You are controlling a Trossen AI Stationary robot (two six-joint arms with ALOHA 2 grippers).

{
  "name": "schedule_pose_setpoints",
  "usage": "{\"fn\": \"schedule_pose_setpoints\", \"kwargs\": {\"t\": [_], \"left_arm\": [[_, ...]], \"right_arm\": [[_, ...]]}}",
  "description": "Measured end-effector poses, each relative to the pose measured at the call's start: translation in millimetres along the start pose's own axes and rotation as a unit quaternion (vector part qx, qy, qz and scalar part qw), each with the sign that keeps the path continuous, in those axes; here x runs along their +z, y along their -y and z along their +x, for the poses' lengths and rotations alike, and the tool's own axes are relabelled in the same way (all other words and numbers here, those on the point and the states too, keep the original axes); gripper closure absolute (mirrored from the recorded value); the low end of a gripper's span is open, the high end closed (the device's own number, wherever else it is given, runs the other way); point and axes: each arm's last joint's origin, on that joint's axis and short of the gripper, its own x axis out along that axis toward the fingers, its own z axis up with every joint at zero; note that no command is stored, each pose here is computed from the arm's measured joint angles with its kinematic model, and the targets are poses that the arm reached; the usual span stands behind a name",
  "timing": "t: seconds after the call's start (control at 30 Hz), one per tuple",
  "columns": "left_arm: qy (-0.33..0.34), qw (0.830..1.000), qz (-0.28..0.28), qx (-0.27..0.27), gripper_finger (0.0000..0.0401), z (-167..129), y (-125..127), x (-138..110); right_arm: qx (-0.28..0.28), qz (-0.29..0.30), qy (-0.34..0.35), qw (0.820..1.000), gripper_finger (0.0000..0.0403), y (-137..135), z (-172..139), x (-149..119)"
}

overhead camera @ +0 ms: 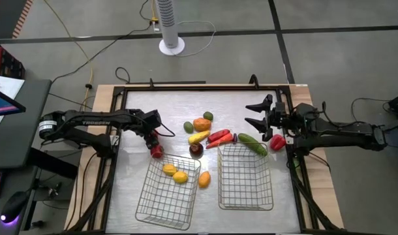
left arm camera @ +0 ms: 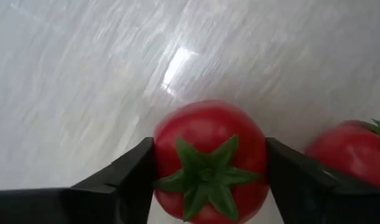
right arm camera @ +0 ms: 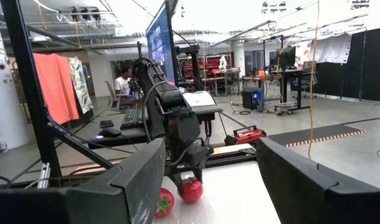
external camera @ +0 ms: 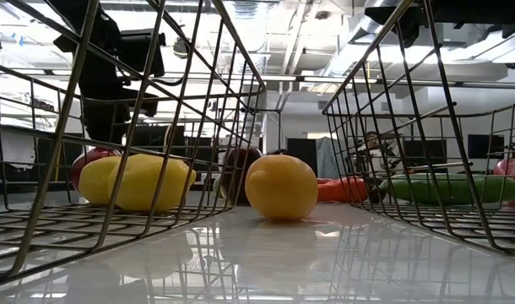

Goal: Sort produce into baskets
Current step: Put the top red tomato into the left wire basket

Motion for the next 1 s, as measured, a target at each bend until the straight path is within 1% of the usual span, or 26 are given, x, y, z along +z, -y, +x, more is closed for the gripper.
{"fn": "schedule_pose_setpoints", "kwargs": {"t": [0.07,0.13,0.3,0.37,0.47,0.57,0.63,0.67,0.77,0.83,0.87,1.0], "left_arm": [[-0.011,1.0,0.002,-0.003,0.0166,-3,0,0],[-0.009,1.0,0.009,-0.001,0.0165,-12,1,6],[0.029,0.998,0.011,0.05,0.0158,-48,-1,30],[0.063,0.997,0.005,0.043,0.0158,-65,0,43],[0.108,0.994,0.009,0.003,0.0158,-92,6,58],[0.168,0.985,0.013,-0.031,0.0157,-116,15,72],[0.188,0.979,0.009,-0.072,0.0157,-127,22,76],[0.191,0.976,0.009,-0.102,0.0157,-131,27,77],[0.171,0.964,0.03,-0.201,0.0157,-135,47,72],[0.145,0.956,0.059,-0.246,0.0156,-136,63,66],[0.135,0.953,0.07,-0.261,0.0155,-136,71,63],[0.104,0.947,0.104,-0.285,0.0142,-137,100,47]], "right_arm": [[0.0,0.0,0.001,1.0,0.0122,0,0,0],[0.0,0.0,0.002,1.0,0.0122,0,0,0],[0.0,0.0,0.002,1.0,0.0122,0,0,0],[0.0,0.0,0.002,1.0,0.0122,0,0,0],[0.0,0.0,0.001,1.0,0.0122,0,0,0],[0.0,-0.003,0.001,1.0,0.0122,0,0,0],[0.0,-0.003,0.0,1.0,0.0122,0,0,0],[0.0,-0.003,-0.001,1.0,0.0122,0,0,0],[0.0,-0.004,-0.002,1.0,0.0122,0,0,0],[0.0,-0.006,-0.002,1.0,0.0122,0,0,0],[0.0,-0.006,-0.002,1.0,0.0122,0,0,0],[0.0,-0.005,-0.003,1.0,0.0122,0,0,-1]]}}
